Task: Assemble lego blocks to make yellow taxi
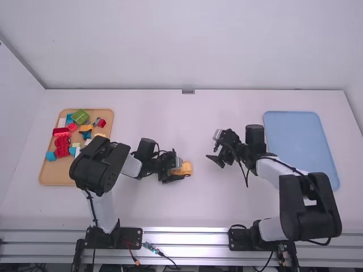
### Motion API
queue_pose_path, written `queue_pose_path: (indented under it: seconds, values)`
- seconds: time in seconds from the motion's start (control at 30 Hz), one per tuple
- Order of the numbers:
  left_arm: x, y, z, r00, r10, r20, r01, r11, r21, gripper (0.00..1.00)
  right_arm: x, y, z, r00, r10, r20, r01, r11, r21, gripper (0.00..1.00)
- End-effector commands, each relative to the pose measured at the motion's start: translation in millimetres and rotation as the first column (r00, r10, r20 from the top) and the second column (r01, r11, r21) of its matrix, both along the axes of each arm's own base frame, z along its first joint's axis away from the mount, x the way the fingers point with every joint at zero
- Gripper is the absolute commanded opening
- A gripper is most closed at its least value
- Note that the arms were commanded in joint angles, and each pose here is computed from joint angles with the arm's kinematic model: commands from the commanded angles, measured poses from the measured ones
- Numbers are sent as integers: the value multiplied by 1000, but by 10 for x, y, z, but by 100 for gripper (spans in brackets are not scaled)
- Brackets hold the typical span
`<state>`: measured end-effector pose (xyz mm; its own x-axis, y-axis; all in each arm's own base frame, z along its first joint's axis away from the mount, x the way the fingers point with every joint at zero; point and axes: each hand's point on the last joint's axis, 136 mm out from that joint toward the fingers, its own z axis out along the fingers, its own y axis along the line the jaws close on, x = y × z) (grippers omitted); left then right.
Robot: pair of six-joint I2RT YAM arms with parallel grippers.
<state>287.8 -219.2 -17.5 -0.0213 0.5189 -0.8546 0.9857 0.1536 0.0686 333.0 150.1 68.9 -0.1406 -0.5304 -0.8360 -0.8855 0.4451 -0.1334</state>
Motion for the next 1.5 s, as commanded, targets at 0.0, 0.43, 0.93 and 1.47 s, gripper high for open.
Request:
queue_pose_path:
  seconds: [0.0,0.43,0.93,1.47]
  values:
    - [13,12,-50,1000,0,4,0,1000,19,90,129,-84,128,997,-83,-7,83,996,15,99]
    - [52,238,88,995,101,-9,-99,982,161,99,401,-154,356,988,-135,69,136,991,-4,99]
    - [705,1967,988,628,734,259,-732,444,517,99,576,-145,598,977,-139,164,138,990,15,99]
    - [957,2898,1522,-86,968,235,-951,-150,271,99,716,-314,574,952,-230,203,244,969,-45,99]
